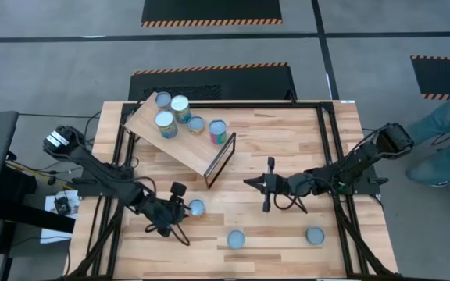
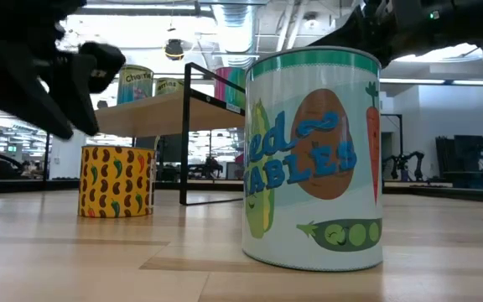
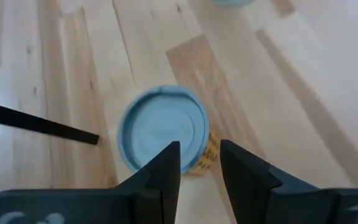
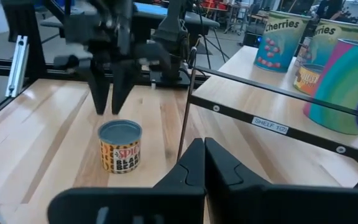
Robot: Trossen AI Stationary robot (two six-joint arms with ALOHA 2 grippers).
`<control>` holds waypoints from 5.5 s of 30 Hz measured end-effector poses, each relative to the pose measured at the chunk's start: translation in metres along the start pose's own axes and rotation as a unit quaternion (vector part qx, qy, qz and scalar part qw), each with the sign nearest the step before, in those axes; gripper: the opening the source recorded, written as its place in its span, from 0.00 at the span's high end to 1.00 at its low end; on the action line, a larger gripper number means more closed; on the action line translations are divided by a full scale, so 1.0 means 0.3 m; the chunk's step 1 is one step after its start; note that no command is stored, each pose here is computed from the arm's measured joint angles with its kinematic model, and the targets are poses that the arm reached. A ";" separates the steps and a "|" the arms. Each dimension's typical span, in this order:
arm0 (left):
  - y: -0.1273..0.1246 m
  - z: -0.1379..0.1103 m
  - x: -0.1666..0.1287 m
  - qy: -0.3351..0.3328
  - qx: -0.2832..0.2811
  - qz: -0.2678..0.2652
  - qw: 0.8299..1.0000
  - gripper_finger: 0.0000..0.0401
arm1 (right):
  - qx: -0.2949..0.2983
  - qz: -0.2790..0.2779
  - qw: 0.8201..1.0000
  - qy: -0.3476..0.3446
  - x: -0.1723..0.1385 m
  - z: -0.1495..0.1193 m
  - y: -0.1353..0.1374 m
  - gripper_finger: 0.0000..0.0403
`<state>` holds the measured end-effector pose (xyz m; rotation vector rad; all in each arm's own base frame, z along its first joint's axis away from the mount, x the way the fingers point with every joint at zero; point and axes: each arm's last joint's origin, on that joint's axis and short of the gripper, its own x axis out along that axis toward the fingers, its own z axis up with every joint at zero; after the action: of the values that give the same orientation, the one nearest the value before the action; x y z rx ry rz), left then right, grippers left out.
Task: Pick and place cans onto a shelf
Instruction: Put the canned black beans on the shelf, then put the canned tuna on the shelf
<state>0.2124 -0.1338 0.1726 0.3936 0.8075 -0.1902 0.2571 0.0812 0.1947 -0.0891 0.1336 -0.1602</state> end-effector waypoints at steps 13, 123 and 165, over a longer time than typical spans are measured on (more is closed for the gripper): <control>-0.022 -0.015 0.071 0.020 0.045 0.013 0.999 0.75 | 0.000 0.000 1.000 0.000 0.000 0.000 0.000 0.97; 0.786 -0.344 -0.560 0.079 -0.431 0.266 0.858 1.00 | 0.010 0.018 1.000 0.000 0.000 -0.001 0.004 0.97; 0.823 -0.318 -0.596 0.133 -0.409 0.297 0.853 1.00 | 0.013 0.018 1.000 0.000 0.000 -0.001 0.004 0.97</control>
<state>0.1049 0.1334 0.3107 -0.1644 0.9223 0.7935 0.2573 0.0823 0.1943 -0.0603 0.1335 -0.1268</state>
